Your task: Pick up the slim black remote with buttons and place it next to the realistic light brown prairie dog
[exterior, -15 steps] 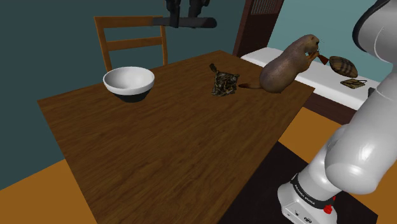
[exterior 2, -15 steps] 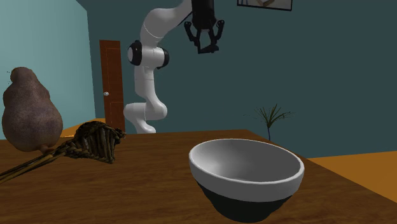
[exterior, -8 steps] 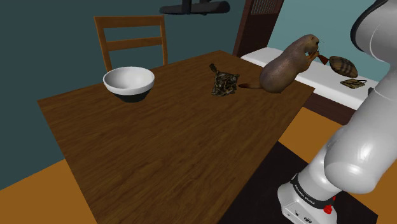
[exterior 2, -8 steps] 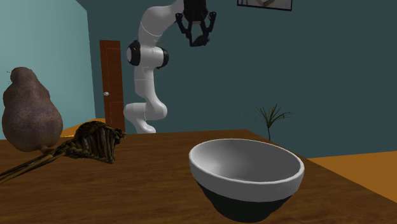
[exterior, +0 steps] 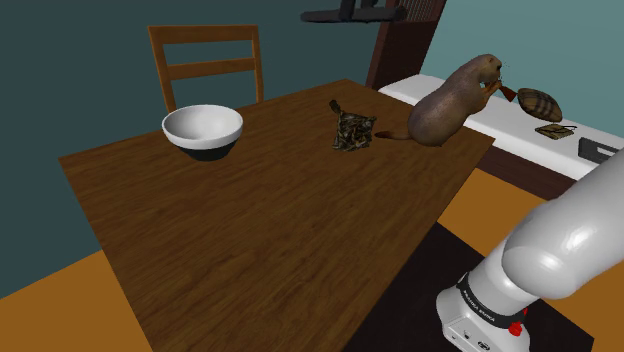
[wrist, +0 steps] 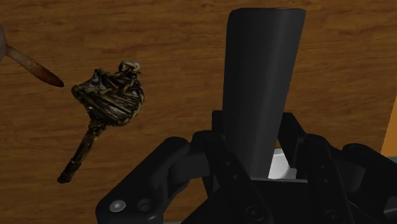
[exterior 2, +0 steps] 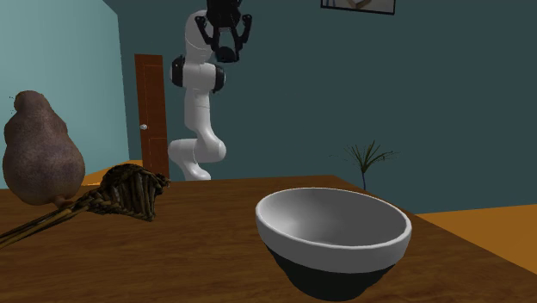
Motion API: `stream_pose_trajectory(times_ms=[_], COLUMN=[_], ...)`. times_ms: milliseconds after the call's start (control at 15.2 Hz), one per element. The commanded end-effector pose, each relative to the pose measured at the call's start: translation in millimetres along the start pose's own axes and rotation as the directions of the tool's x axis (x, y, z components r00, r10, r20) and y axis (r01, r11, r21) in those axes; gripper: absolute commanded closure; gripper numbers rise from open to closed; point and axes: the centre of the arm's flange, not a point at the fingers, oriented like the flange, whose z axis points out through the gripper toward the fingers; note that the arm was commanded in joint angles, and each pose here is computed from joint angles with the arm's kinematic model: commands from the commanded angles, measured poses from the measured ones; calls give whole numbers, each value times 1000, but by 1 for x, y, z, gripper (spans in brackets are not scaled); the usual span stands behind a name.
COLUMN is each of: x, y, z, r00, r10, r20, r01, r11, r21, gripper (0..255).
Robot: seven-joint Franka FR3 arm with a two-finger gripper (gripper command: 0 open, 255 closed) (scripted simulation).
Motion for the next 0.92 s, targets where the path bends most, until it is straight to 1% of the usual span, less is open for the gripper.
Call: stream_pose_trajectory(times_ms=[0, 858], x=[-1, -6], y=[29, 200], z=[-2, -16], r00=[1000, 1000], r10=[-2, -2], r20=[0, 0], r01=[2, 2], r11=[1000, 1000], r21=[1, 1], gripper=[255, 255])
